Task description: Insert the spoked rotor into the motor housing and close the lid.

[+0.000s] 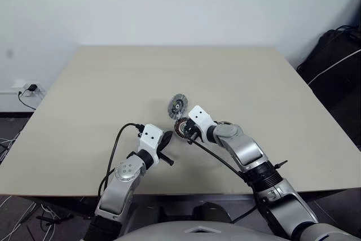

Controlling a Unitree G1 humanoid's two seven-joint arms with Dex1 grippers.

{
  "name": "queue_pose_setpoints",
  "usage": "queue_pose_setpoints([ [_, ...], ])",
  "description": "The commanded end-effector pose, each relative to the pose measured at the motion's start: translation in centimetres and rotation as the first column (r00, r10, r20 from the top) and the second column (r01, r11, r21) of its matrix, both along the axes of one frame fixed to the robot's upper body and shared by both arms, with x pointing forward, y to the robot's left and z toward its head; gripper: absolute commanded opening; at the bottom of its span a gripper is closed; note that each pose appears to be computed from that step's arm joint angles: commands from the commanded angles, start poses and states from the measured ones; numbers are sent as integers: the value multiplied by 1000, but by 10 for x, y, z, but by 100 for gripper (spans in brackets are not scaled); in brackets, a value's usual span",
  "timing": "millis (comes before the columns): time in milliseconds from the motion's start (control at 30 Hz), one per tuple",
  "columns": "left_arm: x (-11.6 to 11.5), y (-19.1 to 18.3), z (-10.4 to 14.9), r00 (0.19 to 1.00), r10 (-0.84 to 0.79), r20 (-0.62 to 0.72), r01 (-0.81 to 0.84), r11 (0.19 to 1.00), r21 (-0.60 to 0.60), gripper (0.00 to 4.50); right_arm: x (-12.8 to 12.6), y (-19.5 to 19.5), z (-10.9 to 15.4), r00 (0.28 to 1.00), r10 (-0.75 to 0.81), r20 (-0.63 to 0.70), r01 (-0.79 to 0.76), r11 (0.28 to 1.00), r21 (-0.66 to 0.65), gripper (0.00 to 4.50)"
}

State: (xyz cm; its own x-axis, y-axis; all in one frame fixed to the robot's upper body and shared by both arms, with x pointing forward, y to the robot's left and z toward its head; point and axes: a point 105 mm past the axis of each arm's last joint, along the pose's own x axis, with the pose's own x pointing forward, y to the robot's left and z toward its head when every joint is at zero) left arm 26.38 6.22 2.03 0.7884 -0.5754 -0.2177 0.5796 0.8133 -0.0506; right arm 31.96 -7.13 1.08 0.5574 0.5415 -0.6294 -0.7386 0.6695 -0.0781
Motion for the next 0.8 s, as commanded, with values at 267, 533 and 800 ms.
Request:
queue_pose_setpoints([
  [267, 4, 5, 13, 998, 26, 61, -26, 1000, -7, 0, 17, -16, 64, 944, -154, 292, 101, 977, 188, 1],
  [533, 3, 16, 11, 995, 56, 81, -59, 998, 36, 0, 2, -76, 53, 886, -401, 234, 341, 904, 259, 18],
  [800, 4, 17, 11, 991, 58, 121, -65, 996, 55, 0, -14, -143, 46, 753, -619, 221, 575, 784, 235, 256],
])
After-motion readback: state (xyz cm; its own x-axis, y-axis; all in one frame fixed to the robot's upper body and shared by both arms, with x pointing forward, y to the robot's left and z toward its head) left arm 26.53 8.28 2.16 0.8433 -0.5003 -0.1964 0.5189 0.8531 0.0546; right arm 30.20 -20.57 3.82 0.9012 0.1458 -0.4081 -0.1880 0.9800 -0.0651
